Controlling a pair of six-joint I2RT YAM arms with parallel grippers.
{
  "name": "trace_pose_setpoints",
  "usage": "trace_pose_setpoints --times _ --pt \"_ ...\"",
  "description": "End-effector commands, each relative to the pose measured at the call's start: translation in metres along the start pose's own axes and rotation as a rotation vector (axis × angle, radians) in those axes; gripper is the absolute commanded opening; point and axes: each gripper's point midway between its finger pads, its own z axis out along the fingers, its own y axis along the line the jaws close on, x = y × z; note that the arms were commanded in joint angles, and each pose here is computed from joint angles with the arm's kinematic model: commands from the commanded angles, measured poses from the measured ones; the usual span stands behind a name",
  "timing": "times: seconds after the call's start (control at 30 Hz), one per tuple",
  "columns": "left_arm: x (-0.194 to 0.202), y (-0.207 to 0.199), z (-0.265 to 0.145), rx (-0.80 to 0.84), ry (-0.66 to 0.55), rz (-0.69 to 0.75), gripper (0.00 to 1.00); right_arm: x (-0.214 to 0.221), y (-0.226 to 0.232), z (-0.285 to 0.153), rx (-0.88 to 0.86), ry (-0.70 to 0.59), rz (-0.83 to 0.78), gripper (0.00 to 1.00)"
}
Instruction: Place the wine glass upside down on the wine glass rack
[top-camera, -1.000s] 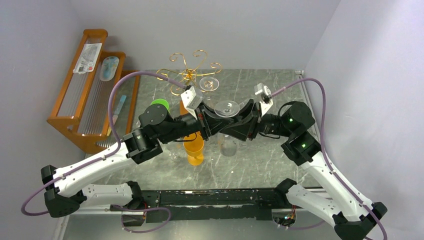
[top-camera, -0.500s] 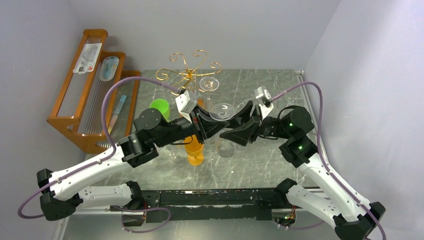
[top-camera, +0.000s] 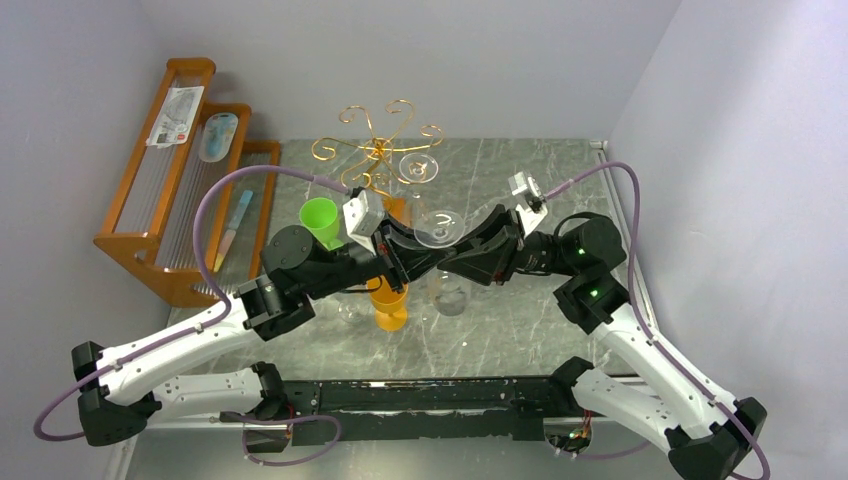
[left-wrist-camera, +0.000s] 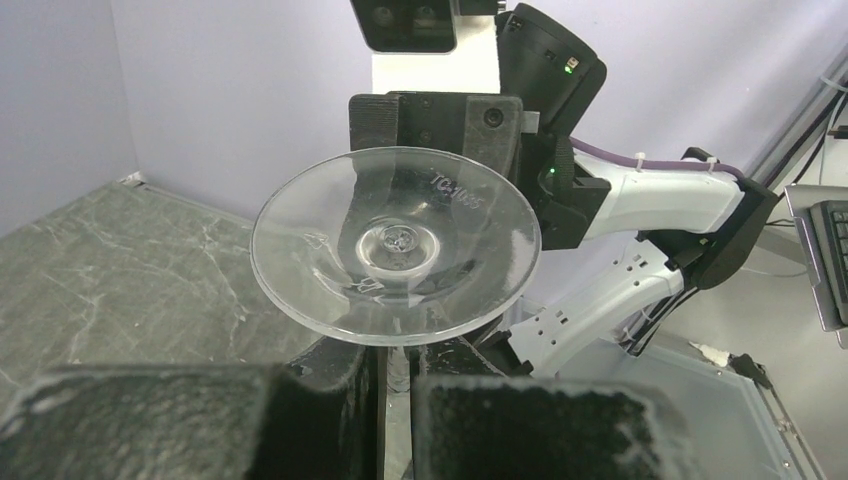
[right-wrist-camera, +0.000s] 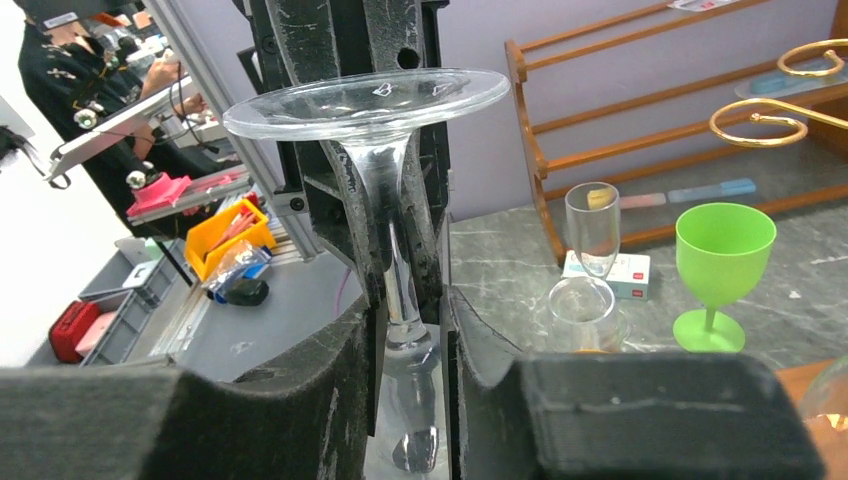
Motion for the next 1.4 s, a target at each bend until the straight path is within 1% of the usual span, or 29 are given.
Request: trace_pose_setpoints --times 0.0,0.17,0.2,0.27,0.3,0.37,0.5,0.53,0.6,0.67,0.73,0.83,0.87,0.93,1.03,1.27,1.37 --pt "-0.03 -0.022 -0.002 0.11 -0.107 0.045 0.05 -0.001 0.007 0.001 -0.044 -0.018 0.015 0.27" --pt "-0.031 -0.024 -0.002 0.119 -0.11 0.045 0.05 0.004 0.009 0.002 -0.06 -0.002 0.025 0.2" --pt "-0.032 -0.025 -0.002 0.122 -0.11 0.043 0.05 0.006 0.01 0.002 -0.067 0.003 0.026 0.16" --pt "-0.032 -0.026 -0.002 0.13 -0.113 0.039 0.05 0.008 0.012 0.002 -0.088 0.019 0.031 0.04" --pt "-0.033 -0.027 -0.002 0.136 -0.117 0.039 0.05 0.01 0.013 0.002 -0.097 0.027 0.034 0.0" --pt "-0.033 -0.029 -0.002 0.146 -0.117 0.039 0.05 0.011 0.015 0.003 -0.11 0.033 0.033 0.0" --pt "-0.034 -0.026 -0.004 0.127 -0.121 0.032 0.05 0.005 0.011 0.001 -0.064 -0.008 0.0 0.0" --pt "-0.033 -0.025 -0.005 0.117 -0.12 0.029 0.08 0.002 0.009 0.001 -0.049 -0.021 -0.008 0.0" --pt "-0.032 -0.022 -0.005 0.105 -0.119 0.023 0.28 -0.002 0.007 0.0 -0.019 -0.044 -0.021 0.0" --pt "-0.031 -0.021 -0.006 0.098 -0.118 0.015 0.41 -0.007 0.006 -0.001 -0.005 -0.066 -0.032 0.0" --pt "-0.029 -0.018 -0.005 0.078 -0.108 0.004 0.52 -0.012 0.006 -0.002 0.01 -0.091 -0.039 0.0" --pt "-0.029 -0.01 -0.005 0.03 -0.102 -0.009 0.65 -0.019 0.002 -0.004 0.051 -0.132 -0.049 0.0" --pt "-0.029 -0.007 -0.005 0.011 -0.101 -0.014 0.67 -0.022 0.002 -0.006 0.064 -0.145 -0.055 0.0" --pt "-0.027 0.0 -0.007 -0.03 -0.094 -0.019 0.74 -0.026 -0.002 -0.009 0.1 -0.17 -0.064 0.0" --pt "-0.026 0.008 -0.012 -0.081 -0.09 -0.021 0.81 -0.032 -0.006 -0.013 0.147 -0.205 -0.072 0.0" --pt "-0.038 0.017 -0.03 -0.165 -0.103 0.001 0.88 -0.037 -0.025 -0.022 0.284 -0.236 -0.081 0.0" --pt "-0.05 0.025 -0.042 -0.231 -0.119 0.031 0.91 -0.038 -0.039 -0.028 0.379 -0.224 -0.097 0.0"
